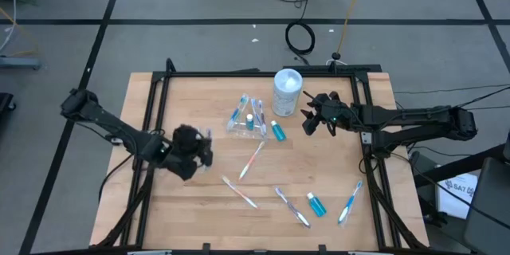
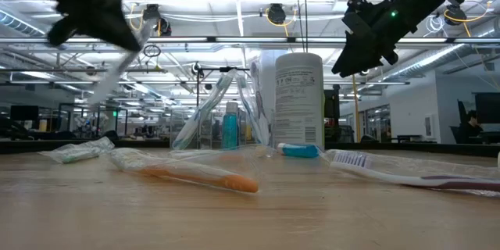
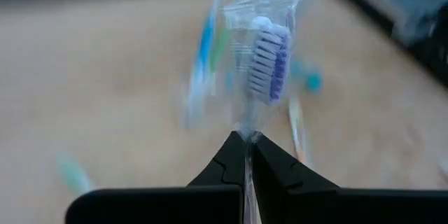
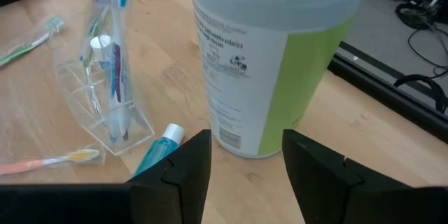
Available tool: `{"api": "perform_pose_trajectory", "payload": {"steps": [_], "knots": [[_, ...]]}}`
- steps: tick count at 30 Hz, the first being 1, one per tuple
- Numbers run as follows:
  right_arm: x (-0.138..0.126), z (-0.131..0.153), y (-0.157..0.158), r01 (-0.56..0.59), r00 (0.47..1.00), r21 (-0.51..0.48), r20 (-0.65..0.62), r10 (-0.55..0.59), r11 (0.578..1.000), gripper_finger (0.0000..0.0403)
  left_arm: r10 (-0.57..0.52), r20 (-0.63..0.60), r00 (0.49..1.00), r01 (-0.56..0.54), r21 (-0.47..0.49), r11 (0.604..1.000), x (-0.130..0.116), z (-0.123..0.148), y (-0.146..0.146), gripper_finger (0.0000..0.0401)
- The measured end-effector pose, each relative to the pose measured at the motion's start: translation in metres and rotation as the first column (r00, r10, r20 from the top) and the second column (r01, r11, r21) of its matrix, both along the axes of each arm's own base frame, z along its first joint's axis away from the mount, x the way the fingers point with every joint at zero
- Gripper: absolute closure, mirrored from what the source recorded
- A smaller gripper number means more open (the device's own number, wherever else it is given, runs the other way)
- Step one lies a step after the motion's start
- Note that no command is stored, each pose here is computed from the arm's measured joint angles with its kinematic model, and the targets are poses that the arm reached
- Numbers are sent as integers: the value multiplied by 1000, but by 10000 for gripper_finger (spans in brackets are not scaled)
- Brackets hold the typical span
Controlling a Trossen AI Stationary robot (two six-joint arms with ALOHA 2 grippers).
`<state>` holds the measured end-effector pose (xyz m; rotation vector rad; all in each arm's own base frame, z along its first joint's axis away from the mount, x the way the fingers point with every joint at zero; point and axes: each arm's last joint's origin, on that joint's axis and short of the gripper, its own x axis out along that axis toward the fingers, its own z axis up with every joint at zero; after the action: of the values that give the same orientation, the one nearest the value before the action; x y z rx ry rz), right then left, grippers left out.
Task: Pick & Place toothbrushing station
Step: Put the left violet toothbrush into the transparent organizer
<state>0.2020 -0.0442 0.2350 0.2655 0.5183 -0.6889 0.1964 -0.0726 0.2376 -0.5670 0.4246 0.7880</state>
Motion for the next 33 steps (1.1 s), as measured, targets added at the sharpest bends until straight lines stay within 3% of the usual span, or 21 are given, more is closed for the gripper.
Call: {"api": "perform_pose_trajectory", "payload": {"steps": [5, 11, 15, 20, 33], "knots": [[-1, -12, 0, -1, 1000, -2, 24, 2, 1000, 232, 29, 36, 999, -39, 311, 950, 16, 22, 23, 384], [1, -14, 4, -107, 994, 68, 42, 104, 992, 232, 28, 110, 994, -70, 409, 910, 43, 45, 56, 396], [1, -14, 4, -106, 994, 76, 44, 103, 991, 232, -21, 86, 996, -17, 420, 907, 58, 40, 75, 388], [5, -20, 8, -115, 993, 92, 22, 114, 989, 232, 38, 12, 999, -39, 407, 913, 73, 18, 93, 397], [12, -32, 10, -122, 991, 112, -39, 127, 986, 232, 58, -57, 997, -39, 297, 954, 99, -33, 91, 393]]}}
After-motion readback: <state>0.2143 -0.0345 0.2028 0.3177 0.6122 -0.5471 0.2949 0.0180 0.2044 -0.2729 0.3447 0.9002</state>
